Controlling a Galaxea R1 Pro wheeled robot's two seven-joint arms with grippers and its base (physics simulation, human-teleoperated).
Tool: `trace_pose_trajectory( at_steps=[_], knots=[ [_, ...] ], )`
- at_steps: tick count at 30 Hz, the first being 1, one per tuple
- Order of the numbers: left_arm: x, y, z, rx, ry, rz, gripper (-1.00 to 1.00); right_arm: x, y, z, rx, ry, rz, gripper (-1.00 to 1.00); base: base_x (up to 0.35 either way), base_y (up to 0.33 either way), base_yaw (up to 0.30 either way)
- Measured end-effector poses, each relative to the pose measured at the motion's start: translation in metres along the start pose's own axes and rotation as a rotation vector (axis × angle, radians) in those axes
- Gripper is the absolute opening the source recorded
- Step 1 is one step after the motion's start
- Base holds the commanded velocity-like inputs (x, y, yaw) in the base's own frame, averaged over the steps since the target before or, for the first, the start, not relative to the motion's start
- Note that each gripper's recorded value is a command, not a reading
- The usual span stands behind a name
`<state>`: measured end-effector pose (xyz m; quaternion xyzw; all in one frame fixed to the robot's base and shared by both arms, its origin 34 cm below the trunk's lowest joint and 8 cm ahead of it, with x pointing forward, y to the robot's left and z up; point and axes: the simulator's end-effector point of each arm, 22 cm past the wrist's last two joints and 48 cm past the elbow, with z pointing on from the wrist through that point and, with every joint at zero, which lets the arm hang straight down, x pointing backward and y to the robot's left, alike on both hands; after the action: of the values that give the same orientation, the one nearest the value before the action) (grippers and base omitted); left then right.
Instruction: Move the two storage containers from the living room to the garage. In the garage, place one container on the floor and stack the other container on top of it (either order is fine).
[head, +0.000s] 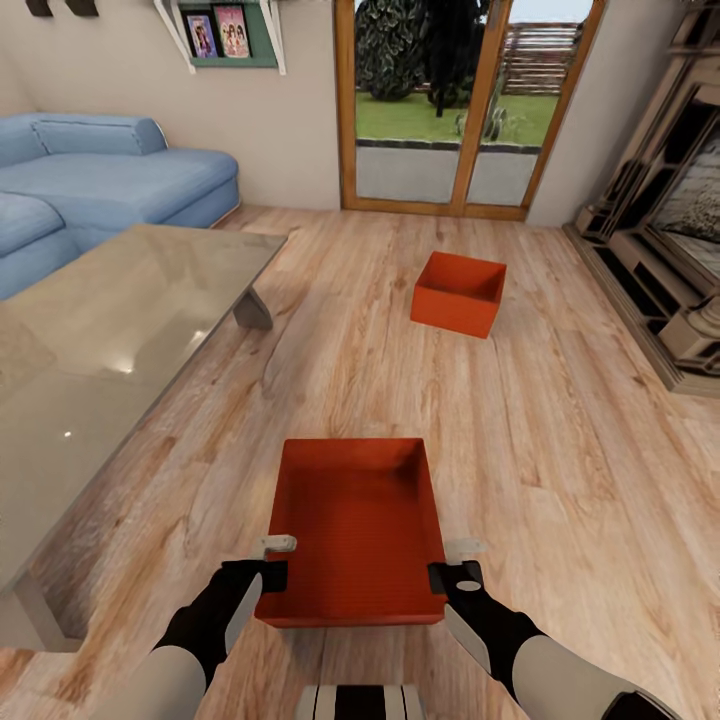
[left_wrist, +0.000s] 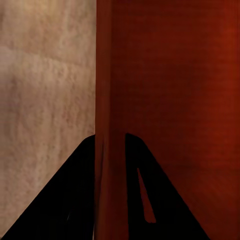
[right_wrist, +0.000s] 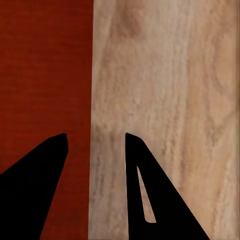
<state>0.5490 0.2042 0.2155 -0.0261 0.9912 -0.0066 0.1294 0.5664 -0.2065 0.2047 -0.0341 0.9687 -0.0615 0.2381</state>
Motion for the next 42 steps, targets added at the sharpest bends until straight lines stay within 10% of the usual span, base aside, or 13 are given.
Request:
trace_pose_trajectory(
  at_steps=[42],
  knots=[
    [-0.044, -0.002, -0.083, 0.001, -0.001, -0.006, -1.0, -0.063, -0.012, -0.071, 0.004, -0.001, -0.004, -1.0, 0.0, 0.0, 0.0]
  ],
)
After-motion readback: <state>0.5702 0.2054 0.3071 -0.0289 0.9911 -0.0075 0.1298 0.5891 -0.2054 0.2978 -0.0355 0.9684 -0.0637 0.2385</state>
